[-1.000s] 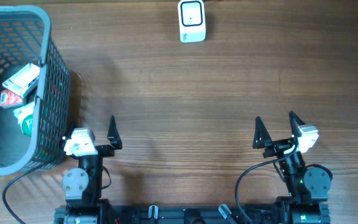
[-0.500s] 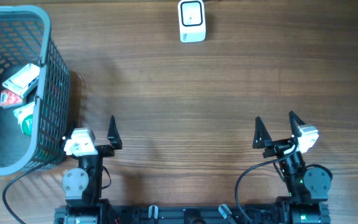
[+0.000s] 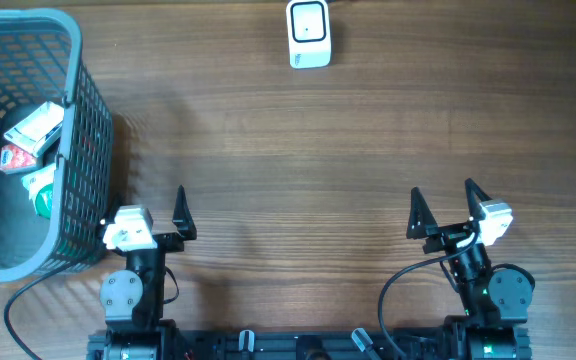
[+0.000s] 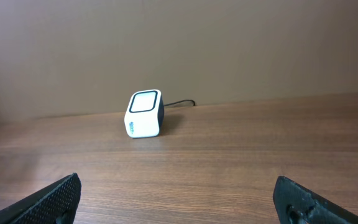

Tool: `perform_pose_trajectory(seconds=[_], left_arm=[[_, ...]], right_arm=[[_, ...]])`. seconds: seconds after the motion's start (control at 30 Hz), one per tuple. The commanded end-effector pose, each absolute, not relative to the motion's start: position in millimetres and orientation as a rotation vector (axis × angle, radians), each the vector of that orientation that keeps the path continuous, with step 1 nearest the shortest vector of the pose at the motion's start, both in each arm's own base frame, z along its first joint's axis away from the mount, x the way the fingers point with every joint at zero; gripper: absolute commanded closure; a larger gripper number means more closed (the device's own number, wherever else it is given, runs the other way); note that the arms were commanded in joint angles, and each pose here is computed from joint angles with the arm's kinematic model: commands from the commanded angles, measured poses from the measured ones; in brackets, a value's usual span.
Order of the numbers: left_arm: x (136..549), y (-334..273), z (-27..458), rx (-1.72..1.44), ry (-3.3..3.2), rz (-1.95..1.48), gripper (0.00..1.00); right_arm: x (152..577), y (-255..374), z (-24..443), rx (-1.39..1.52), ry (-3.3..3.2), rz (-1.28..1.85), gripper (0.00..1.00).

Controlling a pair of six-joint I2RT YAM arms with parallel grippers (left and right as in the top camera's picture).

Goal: Scan the item barcode

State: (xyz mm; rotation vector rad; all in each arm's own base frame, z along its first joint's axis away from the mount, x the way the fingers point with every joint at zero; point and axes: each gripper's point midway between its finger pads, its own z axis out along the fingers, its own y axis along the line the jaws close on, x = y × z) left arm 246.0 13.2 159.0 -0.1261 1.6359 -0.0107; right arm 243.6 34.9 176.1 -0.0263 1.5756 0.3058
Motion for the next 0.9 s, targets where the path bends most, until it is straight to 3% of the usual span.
perform_pose_trajectory(seconds=[0.0, 0.87], left_arm=[[245.9, 14.2, 158.2, -0.116, 1.635, 0.003, 0.00], [246.1, 9.5, 157.6, -0.099, 1.639, -0.023, 0.00]], right_arm=[[244.1, 33.8, 176.2, -0.014, 1.575, 0.304, 0.00], [244.1, 33.8, 176.2, -0.014, 1.575, 0.304, 0.00]])
